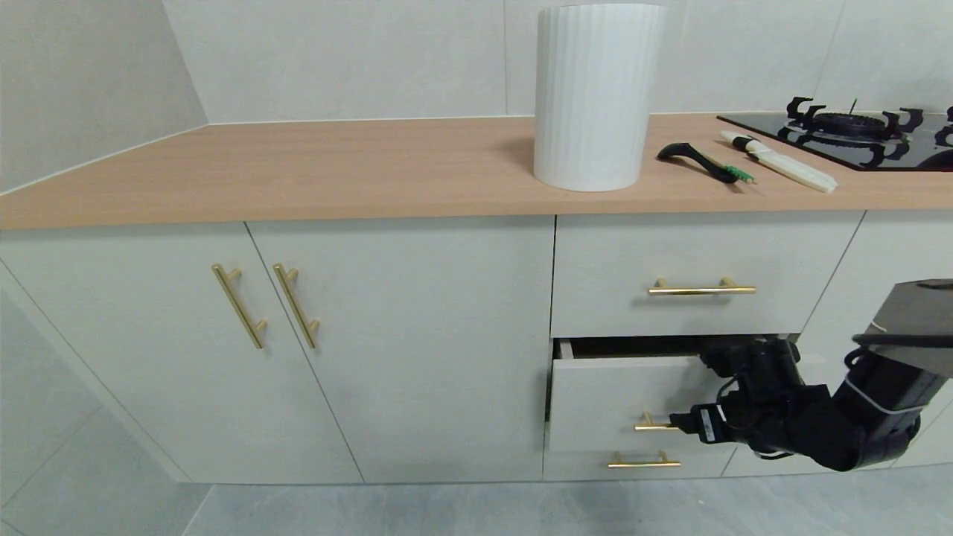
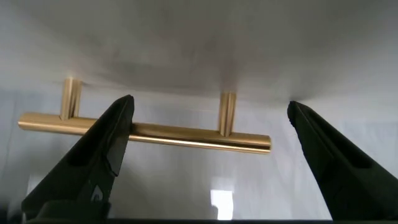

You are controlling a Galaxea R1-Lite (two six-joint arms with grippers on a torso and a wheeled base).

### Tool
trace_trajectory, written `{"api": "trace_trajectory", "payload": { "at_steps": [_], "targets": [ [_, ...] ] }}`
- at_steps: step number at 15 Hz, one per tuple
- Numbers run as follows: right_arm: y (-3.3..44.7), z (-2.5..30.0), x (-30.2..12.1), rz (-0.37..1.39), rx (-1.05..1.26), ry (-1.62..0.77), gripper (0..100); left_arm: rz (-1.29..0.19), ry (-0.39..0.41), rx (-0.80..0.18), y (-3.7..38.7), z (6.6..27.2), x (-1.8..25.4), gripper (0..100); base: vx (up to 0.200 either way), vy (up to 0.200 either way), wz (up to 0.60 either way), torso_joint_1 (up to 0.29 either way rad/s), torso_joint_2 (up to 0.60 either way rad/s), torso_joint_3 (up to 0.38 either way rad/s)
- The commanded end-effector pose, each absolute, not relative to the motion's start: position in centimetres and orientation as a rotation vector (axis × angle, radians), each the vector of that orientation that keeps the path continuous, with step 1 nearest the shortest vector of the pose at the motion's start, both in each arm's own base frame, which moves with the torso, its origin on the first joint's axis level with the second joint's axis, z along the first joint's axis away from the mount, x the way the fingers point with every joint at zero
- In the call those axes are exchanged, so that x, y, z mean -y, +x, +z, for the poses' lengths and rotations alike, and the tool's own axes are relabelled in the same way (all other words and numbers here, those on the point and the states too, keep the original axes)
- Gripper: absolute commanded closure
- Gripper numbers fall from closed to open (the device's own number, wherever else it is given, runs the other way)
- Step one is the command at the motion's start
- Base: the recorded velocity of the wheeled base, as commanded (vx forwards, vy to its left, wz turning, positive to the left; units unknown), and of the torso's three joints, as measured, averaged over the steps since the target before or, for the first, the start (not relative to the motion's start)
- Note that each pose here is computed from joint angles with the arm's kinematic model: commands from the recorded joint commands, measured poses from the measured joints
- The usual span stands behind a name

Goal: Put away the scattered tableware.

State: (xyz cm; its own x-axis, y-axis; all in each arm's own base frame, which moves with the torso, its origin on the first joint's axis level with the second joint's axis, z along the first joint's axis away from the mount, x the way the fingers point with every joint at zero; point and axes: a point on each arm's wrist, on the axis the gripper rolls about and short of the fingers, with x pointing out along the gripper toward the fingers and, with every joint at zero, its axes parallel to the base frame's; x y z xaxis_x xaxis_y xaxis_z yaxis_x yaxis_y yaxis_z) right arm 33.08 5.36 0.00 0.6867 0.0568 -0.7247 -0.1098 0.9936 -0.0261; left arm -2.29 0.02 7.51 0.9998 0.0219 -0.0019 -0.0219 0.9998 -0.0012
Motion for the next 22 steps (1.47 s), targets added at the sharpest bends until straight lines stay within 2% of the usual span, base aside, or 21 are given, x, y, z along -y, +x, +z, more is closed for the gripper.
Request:
{"api": "trace_trajectory", "payload": {
  "at_steps": [1, 4, 6, 8, 10, 18, 22],
  "targets": [
    [31.0, 6.4, -5.9, 0.157, -0.75, -0.054, 0, 0.021, -0.002, -0.003, -2.3, 7.5, 0.0, 0, 0.0, 0.0, 0.0, 0.0, 0.0, 0.0],
    [28.2, 11.1, -6.6, 0.204, -0.704, -0.062, 0, 0.023, -0.002, -0.003, -2.3, 7.5, 0.0, 0, 0.0, 0.0, 0.0, 0.0, 0.0, 0.0],
    [27.3, 13.1, -7.1, 0.221, -0.633, -0.055, 0, 0.021, -0.002, -0.003, -2.3, 7.5, 0.0, 0, 0.0, 0.0, 0.0, 0.0, 0.0, 0.0],
    [27.2, 13.5, -7.3, 0.221, -0.599, -0.035, 0, 0.023, -0.002, -0.003, -2.3, 7.5, 0.0, 0, 0.0, 0.0, 0.0, 0.0, 0.0, 0.0],
    [27.7, 13.2, -7.4, 0.224, -0.572, -0.029, 0, 0.023, -0.002, -0.003, -2.3, 7.5, 0.0, 0, 0.0, 0.0, 0.0, 0.0, 0.0, 0.0],
    [31.6, 7.0, -8.2, 0.146, -0.525, -0.026, 0, 0.023, -0.002, -0.003, -2.3, 7.5, 0.0, 0, 0.0, 0.0, 0.0, 0.0, 0.0, 0.0],
    [31.7, 6.3, -8.1, 0.138, -0.541, -0.034, 0, 0.023, -0.002, -0.003, -2.3, 7.5, 0.0, 0, 0.0, 0.0, 0.0, 0.0, 0.0, 0.0]
  ]
}}
